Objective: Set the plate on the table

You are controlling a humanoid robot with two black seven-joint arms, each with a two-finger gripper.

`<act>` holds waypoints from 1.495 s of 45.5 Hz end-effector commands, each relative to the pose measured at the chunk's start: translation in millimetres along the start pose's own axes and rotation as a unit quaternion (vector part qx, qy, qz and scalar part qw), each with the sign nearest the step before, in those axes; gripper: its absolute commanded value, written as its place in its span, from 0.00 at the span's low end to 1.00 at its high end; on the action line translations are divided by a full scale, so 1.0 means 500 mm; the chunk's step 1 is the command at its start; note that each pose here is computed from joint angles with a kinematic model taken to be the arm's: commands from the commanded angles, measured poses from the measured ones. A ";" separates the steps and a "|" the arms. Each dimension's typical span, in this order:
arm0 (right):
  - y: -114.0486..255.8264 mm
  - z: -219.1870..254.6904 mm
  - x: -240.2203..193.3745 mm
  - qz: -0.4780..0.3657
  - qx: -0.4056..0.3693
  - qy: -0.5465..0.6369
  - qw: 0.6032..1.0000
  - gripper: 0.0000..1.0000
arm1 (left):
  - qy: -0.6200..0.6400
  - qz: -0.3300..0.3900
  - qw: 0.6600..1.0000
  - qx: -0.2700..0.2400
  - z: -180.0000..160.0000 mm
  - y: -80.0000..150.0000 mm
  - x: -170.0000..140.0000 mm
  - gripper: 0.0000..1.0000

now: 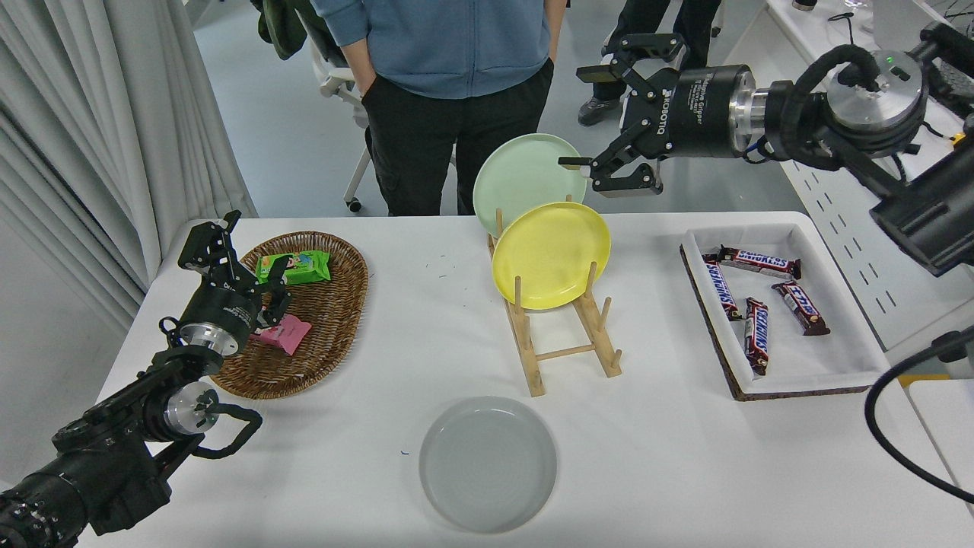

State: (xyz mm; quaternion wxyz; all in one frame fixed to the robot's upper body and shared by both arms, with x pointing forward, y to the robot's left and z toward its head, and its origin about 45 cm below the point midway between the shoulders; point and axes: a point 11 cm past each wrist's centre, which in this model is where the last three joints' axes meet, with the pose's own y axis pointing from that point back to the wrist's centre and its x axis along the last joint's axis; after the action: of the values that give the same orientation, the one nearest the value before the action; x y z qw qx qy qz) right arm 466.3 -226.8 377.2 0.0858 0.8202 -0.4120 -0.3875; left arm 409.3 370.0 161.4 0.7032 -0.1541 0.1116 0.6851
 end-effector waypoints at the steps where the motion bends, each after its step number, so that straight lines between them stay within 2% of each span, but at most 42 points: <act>1: 0.050 0.031 0.106 0.041 0.026 0.034 0.998 0.99 | 0.000 0.000 1.000 0.000 0.000 0.000 0.000 1.00; 11: 0.064 0.077 0.185 0.061 0.067 0.051 0.995 0.99 | 0.000 0.000 1.000 0.000 0.000 0.000 0.000 1.00; 22: 0.112 0.083 0.269 0.079 0.270 0.007 0.960 0.99 | 0.000 -0.001 1.000 0.000 0.000 0.000 -0.001 1.00; 27: 0.113 0.119 0.307 0.091 0.334 -0.028 0.938 0.99 | 0.000 0.000 1.000 0.000 0.000 0.000 0.000 1.00; 43: 0.143 0.292 0.437 0.157 0.371 -0.148 0.903 0.99 | 0.000 0.000 1.000 0.000 0.000 0.000 0.000 1.00; 48: 0.131 0.346 0.453 0.167 0.372 -0.176 0.896 0.99 | 0.000 0.000 1.000 0.000 0.000 0.000 0.000 1.00; 54: 0.154 0.359 0.470 0.172 0.429 -0.177 0.869 0.99 | 0.000 0.000 1.000 0.000 0.000 0.000 0.000 1.00; 60: 0.137 0.384 0.479 0.183 0.423 -0.178 0.870 0.99 | 0.000 0.000 1.000 0.000 0.000 0.000 0.000 1.00; 68: 0.123 0.353 0.486 0.193 0.426 -0.178 0.866 0.99 | 0.000 0.000 1.000 0.000 0.000 0.000 0.000 1.00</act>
State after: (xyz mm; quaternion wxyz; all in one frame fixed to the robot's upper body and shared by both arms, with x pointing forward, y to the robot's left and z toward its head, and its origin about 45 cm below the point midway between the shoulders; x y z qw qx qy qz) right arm 384.6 -413.9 155.1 -0.2643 0.6167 -0.6805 -0.2944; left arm 409.2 370.0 161.3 0.7031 -0.1542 0.1117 0.6851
